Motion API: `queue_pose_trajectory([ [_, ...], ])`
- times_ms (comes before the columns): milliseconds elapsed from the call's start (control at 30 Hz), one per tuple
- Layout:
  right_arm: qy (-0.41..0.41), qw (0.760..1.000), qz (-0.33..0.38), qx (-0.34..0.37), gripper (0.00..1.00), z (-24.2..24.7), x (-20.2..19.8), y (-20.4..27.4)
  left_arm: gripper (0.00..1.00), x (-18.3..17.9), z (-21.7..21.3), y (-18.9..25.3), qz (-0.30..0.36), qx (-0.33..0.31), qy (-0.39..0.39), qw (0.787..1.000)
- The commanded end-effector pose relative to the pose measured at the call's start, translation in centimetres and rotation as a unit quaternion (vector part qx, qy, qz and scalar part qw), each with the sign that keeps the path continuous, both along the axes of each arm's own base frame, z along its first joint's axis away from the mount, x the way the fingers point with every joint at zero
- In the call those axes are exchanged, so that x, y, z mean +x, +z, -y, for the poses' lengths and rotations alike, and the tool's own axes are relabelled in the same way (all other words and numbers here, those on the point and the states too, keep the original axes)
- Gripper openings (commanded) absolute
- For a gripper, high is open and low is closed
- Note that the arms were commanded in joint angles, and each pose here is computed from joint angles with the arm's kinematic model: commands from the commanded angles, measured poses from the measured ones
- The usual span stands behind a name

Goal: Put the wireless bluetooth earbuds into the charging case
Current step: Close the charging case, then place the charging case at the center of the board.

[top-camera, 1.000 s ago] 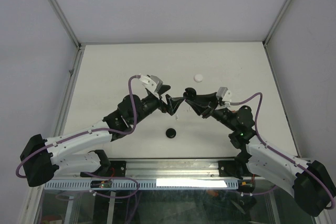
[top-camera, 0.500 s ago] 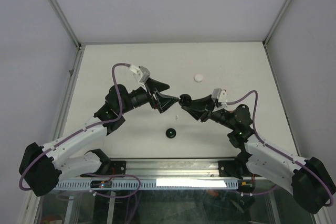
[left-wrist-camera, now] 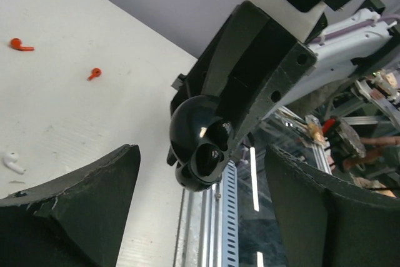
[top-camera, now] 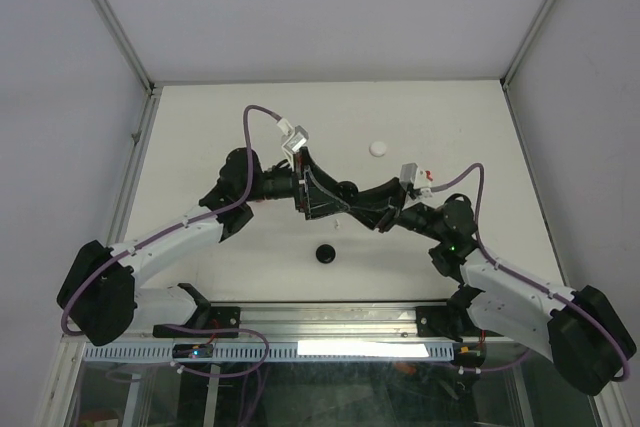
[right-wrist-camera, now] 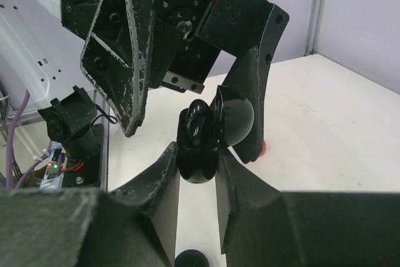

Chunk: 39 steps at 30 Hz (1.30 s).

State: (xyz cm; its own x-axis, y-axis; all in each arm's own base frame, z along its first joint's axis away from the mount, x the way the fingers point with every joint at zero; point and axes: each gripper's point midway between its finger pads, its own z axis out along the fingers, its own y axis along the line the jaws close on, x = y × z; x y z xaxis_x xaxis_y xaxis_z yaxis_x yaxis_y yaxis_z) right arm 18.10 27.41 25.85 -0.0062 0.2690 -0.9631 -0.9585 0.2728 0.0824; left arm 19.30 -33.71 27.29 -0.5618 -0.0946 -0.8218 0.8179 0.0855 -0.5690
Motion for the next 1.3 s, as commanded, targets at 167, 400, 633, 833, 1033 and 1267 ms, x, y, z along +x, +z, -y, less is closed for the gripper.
queue_pose_trajectory([
  [167, 0.034, 0.999, 0.019, 0.036, 0.00, -0.5, -0.7, 3.2, 0.77, -2.8, -0.2, 5.2, 0.062, -0.077, -0.086, 0.991],
  [400, 0.047, 0.999, -0.008, 0.020, 0.00, -0.8, -0.9, 1.8, 0.75, -3.4, -0.5, 6.0, 0.089, -0.090, -0.097, 0.987],
  [633, 0.059, 0.997, -0.040, -0.006, 0.00, -0.8, -1.3, -0.1, 0.75, -3.0, -0.8, 6.0, 0.106, -0.083, -0.081, 0.988],
  [833, 0.026, 0.994, -0.097, -0.044, 0.00, -0.1, -0.4, -2.5, 0.82, 1.6, -1.9, 4.4, 0.081, -0.026, 0.057, 0.995],
  [1033, -0.032, 0.979, -0.178, -0.098, 0.00, 1.3, 1.1, -5.9, 0.92, 6.9, -6.8, 2.7, 0.099, 0.089, 0.262, 0.956],
  [1267, -0.084, 0.941, -0.286, -0.157, 0.00, 2.9, 1.7, -10.5, 0.99, 9.6, -12.8, 1.6, 0.131, 0.216, 0.392, 0.885],
])
